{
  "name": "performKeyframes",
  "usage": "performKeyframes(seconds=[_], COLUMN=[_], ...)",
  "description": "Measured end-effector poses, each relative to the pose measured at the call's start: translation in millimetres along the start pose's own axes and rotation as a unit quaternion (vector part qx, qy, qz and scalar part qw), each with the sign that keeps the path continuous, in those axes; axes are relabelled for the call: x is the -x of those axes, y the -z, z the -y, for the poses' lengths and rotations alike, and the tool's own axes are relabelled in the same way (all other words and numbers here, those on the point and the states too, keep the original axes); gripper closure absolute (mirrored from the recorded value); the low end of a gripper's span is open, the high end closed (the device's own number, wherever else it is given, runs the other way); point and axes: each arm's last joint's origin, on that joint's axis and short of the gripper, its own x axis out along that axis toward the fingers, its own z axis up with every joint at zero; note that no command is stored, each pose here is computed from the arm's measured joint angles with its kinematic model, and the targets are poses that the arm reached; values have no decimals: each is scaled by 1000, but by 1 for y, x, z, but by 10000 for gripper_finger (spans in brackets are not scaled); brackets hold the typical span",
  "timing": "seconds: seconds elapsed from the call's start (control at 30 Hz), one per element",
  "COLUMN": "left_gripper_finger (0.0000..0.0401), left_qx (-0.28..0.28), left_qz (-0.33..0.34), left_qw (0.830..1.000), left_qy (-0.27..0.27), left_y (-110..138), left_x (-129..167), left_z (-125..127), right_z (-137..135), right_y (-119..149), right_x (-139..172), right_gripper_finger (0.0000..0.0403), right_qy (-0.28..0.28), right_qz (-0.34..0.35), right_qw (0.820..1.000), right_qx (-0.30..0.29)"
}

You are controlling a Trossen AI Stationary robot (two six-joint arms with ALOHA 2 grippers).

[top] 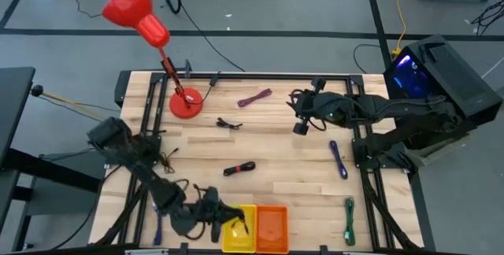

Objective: Pick & Place USB Port
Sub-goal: Put the black charger cable into the yellow bin

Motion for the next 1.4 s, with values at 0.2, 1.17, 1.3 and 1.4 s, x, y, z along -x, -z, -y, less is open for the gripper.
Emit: performKeyframes(seconds=[0.2, 1.17, 1.3, 1.4], left_gripper_finger=[390, 359, 320, 305], left_qx=[-4, 41, 36, 27], left_qz=[-30, -72, -73, -74], left_qw=[999, 990, 990, 990], left_qy=[-29, -115, -114, -113], left_y=[13, 36, 36, 36], left_x=[-21, -25, -25, -25], left_z=[27, 35, 36, 36], right_z=[9, 6, 6, 6], right_y=[3, 11, 11, 11], right_x=[-6, -7, -7, -7], right_gripper_finger=[295, 295, 295, 295], right_qy=[-8, -103, -103, -103], right_qz=[-10, -36, -35, -35], right_qw=[1000, 994, 994, 994], right_qx=[-8, 2, 2, 2])
